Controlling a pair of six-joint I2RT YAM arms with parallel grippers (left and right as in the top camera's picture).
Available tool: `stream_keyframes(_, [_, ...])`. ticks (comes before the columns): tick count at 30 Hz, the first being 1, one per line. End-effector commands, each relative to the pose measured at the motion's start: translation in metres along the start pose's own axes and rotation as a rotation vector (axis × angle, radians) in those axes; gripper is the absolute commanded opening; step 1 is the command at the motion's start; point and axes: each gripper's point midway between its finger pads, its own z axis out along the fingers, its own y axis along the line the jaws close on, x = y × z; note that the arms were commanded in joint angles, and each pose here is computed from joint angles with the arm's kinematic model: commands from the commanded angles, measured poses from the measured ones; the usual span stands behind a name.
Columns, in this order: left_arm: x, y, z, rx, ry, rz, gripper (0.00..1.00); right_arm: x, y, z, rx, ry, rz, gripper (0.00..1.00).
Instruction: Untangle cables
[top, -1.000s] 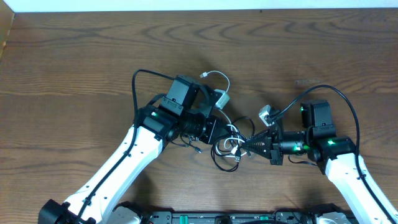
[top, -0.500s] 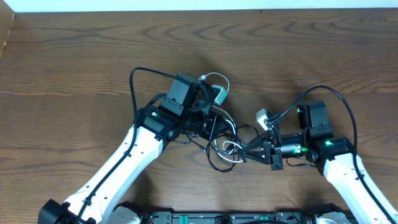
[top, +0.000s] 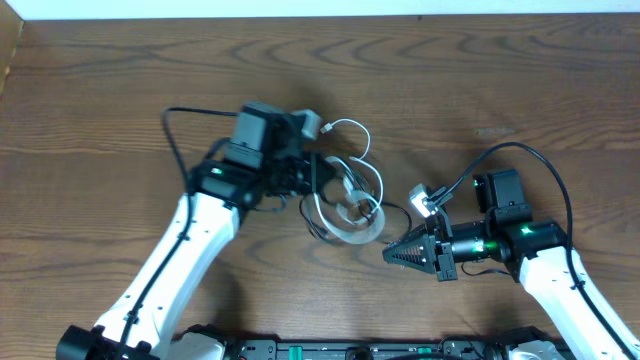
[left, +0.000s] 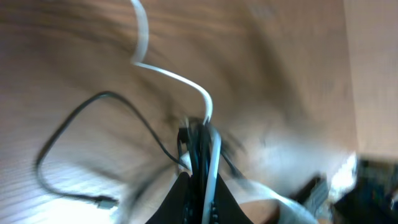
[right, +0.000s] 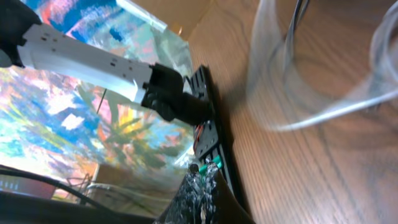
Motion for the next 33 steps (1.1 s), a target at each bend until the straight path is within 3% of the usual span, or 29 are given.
stream_keyframes(1, [-0.015, 0.0, -0.014, 0.044, -0.044, -0.083, 0.08, 0.007, -0.006, 0.002, 0.046, 0.031, 0.005, 0.01])
stream_keyframes(6, [-0.008, -0.018, -0.018, 0.165, 0.003, -0.058, 0.08, 0.017, -0.043, -0.004, 0.271, 0.077, 0.074, 0.01])
stream_keyframes(7, [-0.002, -0.031, -0.02, 0.244, 0.034, -0.013, 0.07, 0.021, -0.065, -0.013, 0.413, 0.086, 0.149, 0.09])
stream_keyframes(8, [0.004, -0.046, -0.025, 0.332, 0.063, 0.042, 0.08, 0.023, -0.078, -0.019, 0.5, 0.081, 0.204, 0.28])
stream_keyframes(9, [0.007, -0.054, -0.028, 0.383, 0.076, 0.076, 0.07, 0.021, -0.081, -0.02, 0.515, 0.074, 0.207, 0.36])
stream_keyframes(12, [0.012, -0.064, -0.033, 0.45, 0.095, 0.114, 0.07, 0.008, -0.08, -0.019, 0.499, 0.039, 0.146, 0.46])
stream_keyframes(19, [0.03, -0.082, -0.026, 0.476, 0.15, 0.157, 0.08, -0.033, -0.065, -0.012, 0.394, -0.063, -0.052, 0.52])
stream_keyframes(21, [0.036, -0.085, -0.021, 0.46, 0.164, 0.172, 0.08, -0.04, -0.065, -0.012, 0.392, -0.079, -0.086, 0.51])
stream_keyframes(24, [0.044, -0.086, -0.014, 0.423, 0.187, 0.181, 0.08, -0.047, -0.064, -0.012, 0.393, -0.097, -0.124, 0.4])
stream_keyframes(29, [0.059, -0.098, -0.01, 0.441, 0.23, 0.207, 0.08, -0.05, -0.064, -0.013, 0.397, -0.105, -0.141, 0.35])
stream_keyframes(31, [0.064, -0.102, -0.009, 0.447, 0.243, 0.218, 0.08, -0.05, -0.064, -0.013, 0.396, -0.105, -0.141, 0.1])
stream_keyframes(32, [0.064, -0.102, -0.009, 0.447, 0.243, 0.218, 0.08, -0.05, -0.064, -0.013, 0.396, -0.105, -0.141, 0.02])
stream_keyframes(33, [0.063, -0.101, -0.009, 0.447, 0.243, 0.218, 0.08, -0.05, -0.064, -0.013, 0.395, -0.104, -0.139, 0.01])
